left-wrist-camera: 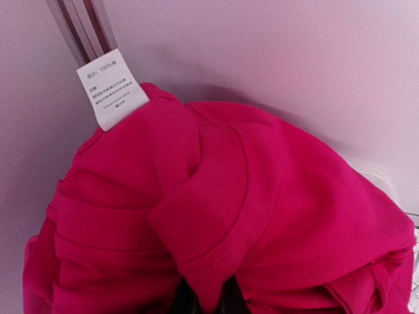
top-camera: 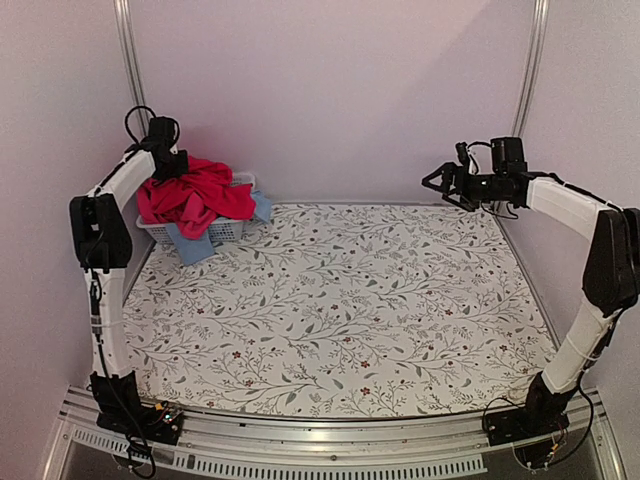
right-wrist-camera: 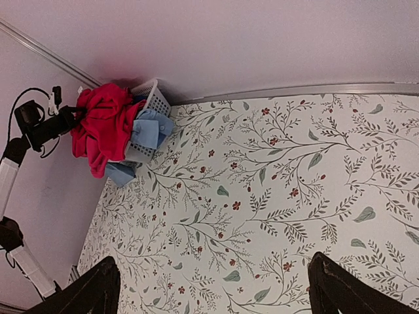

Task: Fold and stack the mixed laundry pile
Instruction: Pick up the crumpled T-shirt from the bin, then place the crumpled T-shirt at the center of the board.

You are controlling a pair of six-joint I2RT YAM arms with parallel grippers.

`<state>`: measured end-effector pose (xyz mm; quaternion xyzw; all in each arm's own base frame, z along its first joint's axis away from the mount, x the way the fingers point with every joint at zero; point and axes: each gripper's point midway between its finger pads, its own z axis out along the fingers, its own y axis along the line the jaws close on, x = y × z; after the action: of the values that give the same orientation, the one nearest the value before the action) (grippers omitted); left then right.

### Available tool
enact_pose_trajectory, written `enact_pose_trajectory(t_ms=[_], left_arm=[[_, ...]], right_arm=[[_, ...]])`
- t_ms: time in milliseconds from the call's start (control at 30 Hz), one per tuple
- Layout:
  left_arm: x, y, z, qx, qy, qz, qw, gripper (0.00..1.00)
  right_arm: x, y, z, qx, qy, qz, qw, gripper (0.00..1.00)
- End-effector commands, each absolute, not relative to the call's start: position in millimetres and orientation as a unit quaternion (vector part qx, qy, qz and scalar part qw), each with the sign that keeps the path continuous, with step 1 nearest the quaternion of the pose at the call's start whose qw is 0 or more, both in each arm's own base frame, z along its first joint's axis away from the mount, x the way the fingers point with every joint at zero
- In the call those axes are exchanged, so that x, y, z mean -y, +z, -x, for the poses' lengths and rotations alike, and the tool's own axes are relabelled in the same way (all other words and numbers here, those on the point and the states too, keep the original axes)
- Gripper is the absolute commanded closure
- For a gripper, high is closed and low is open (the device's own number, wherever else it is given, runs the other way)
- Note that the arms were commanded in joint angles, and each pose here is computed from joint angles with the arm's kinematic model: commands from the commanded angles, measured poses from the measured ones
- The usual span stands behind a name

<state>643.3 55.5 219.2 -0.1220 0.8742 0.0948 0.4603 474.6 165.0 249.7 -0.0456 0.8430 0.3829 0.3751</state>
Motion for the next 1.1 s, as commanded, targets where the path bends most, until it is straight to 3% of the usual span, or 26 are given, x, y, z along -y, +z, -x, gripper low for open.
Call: enact_pose_trajectory(t_ms=[0,267,400,633,900,1067], left_arm=[[-33,313,-630,-0.837,0.039,0.1,0.536,1.0],[51,446,-567,-0.769,-0.136,0.02,0.625,1.0],[122,478,-526,-0.744,-0.223,-0.057,0.627,1.0],[266,531,-414,-0.664,-0.395,-0.216,0.597,1.0],[369,511,-322,-0.642,-0.464,-0.326,0.516,1.0],[401,430,-329,-0.711,-0.427,-0.331,0.45,1.0]], right_arm=[[-165,305,-468,-0.813,0.406,0.048,0.414,0.01],[-172,350,-456,-0.788,0.433,0.028,0.437,0.01],[-181,369,-449,-0.78,0.442,0.014,0.443,0.01],[-189,414,-435,-0.775,0.446,-0.034,0.445,0.01],[-182,489,-412,-0.736,0.472,-0.061,0.482,0.01],[-188,523,-402,-0.707,0.507,-0.041,0.492,0.01]])
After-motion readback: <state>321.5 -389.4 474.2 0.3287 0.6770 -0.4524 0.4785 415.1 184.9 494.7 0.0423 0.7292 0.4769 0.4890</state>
